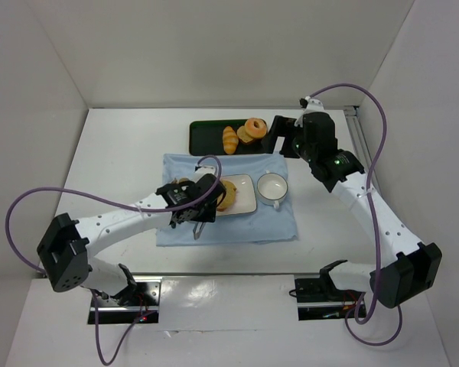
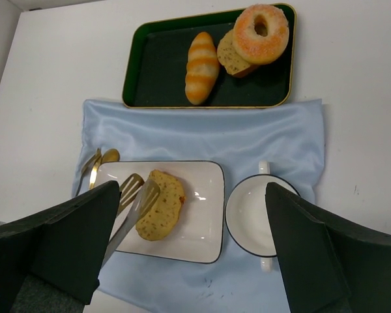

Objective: Place the bread

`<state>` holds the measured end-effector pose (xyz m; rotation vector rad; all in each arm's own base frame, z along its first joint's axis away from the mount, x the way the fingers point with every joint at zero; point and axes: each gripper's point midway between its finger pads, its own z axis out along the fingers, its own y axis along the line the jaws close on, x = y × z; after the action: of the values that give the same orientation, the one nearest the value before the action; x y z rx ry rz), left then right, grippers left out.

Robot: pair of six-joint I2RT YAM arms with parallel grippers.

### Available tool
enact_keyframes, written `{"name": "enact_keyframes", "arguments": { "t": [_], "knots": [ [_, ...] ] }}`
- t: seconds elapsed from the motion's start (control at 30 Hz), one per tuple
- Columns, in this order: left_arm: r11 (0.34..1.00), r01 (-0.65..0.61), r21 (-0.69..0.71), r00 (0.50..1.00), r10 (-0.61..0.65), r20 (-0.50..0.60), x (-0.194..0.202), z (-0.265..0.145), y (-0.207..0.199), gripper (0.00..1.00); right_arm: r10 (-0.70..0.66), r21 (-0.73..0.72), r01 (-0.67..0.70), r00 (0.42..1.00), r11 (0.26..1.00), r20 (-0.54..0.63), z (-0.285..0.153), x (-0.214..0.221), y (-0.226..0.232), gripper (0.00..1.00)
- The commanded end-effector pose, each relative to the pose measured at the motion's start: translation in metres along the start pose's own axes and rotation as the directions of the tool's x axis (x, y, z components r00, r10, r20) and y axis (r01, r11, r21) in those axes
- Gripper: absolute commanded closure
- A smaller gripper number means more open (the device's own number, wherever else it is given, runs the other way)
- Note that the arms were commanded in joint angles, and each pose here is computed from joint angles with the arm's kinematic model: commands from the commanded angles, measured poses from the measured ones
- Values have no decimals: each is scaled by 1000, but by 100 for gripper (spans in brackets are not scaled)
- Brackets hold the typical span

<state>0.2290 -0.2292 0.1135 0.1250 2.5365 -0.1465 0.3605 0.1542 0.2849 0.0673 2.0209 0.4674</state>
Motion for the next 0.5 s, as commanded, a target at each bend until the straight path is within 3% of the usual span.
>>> {"name": "enact_keyframes", "arguments": {
  "t": [0.0,0.47],
  "knots": [
    [999,22,39,998,-24,58,-22,-22,-5,46,24,-37,-22,998,999,59,-5,-16,8,0],
    [997,74,31,987,-77,138,-42,-59,13,50,50,-61,-48,998,997,37,0,-9,11,2]
  ]
}}
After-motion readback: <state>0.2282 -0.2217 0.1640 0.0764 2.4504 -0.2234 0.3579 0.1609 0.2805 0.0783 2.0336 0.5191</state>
